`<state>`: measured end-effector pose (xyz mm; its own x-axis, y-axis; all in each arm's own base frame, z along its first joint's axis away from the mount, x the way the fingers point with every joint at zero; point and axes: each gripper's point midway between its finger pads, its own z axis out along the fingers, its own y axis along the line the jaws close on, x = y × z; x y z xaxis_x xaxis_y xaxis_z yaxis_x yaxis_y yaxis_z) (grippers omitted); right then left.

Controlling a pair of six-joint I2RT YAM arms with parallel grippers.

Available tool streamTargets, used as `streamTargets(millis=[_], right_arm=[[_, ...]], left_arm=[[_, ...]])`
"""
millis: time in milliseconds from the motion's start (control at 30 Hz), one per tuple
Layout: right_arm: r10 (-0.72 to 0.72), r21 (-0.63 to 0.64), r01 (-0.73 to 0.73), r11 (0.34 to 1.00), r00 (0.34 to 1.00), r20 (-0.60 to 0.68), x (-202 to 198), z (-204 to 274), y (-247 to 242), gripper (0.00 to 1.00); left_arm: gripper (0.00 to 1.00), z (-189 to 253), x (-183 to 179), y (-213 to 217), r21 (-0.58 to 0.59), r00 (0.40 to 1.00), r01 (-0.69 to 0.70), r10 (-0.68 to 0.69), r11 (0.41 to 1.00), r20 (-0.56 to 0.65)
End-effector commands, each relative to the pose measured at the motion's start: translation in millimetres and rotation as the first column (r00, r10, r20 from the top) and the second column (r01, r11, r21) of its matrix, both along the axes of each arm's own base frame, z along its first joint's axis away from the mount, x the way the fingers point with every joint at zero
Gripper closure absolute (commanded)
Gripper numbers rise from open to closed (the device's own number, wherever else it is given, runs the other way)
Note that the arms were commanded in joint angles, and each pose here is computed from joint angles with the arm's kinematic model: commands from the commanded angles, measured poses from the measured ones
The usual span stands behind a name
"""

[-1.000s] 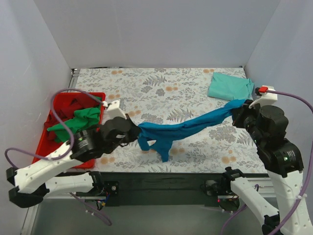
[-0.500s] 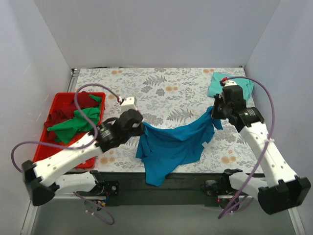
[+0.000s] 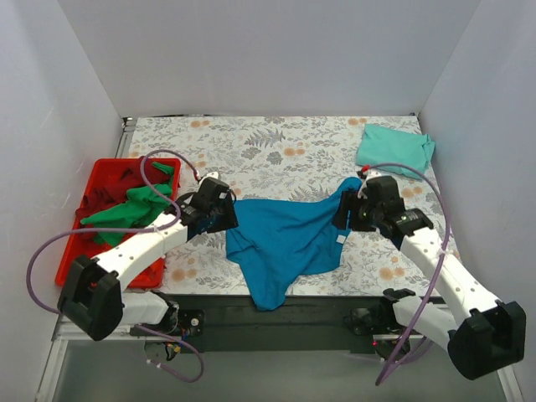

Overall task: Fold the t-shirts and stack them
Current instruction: Flatten the tshirt out

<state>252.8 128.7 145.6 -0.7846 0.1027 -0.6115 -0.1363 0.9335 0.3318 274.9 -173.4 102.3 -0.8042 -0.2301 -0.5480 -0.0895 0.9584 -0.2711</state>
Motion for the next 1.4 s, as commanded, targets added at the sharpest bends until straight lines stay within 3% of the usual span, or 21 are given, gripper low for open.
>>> streamTargets(millis=[0,267,1033,1167,1200,1267,1367], right_arm=[[0.029,0.077,-0.025,0.997,0.998,-0.052,-29,-29,16,0.32],[0.016,0.091,-0.006,0.996,0.994,-0.11,-69,-64,16,0.34],[0.04,0.018,-0.037,0.999,0.975,-0.22,-85,-117,25,0.45],[0.047,-0.011,-0.051,0.999,0.971,-0.232,-83,-122,24,0.7],[0.054,-0.017,-0.059,0.998,0.973,-0.225,-81,-121,25,0.85],[0.047,-0.026,-0.054,0.998,0.972,-0.23,-80,-119,23,0.99],[0.005,-0.082,-0.021,0.996,0.981,-0.192,-71,-108,13,0.99]], left_arm=[[0.57,-3,-27,-10,-0.127,0.999,0.016,-0.02,0.992,-0.034],[0.61,-24,-55,-8,-0.18,0.996,-0.007,-0.009,0.984,-0.088],[0.59,-32,-63,-12,-0.229,0.994,-0.023,-0.002,0.973,-0.109],[0.59,-33,-61,-14,-0.229,0.994,-0.025,0.0,0.973,-0.111],[0.59,-34,-61,-13,-0.225,0.993,-0.028,0.001,0.974,-0.116],[0.59,-35,-60,-14,-0.227,0.993,-0.032,0.005,0.973,-0.119],[0.59,-39,-59,-17,-0.218,0.993,-0.037,0.011,0.975,-0.12]])
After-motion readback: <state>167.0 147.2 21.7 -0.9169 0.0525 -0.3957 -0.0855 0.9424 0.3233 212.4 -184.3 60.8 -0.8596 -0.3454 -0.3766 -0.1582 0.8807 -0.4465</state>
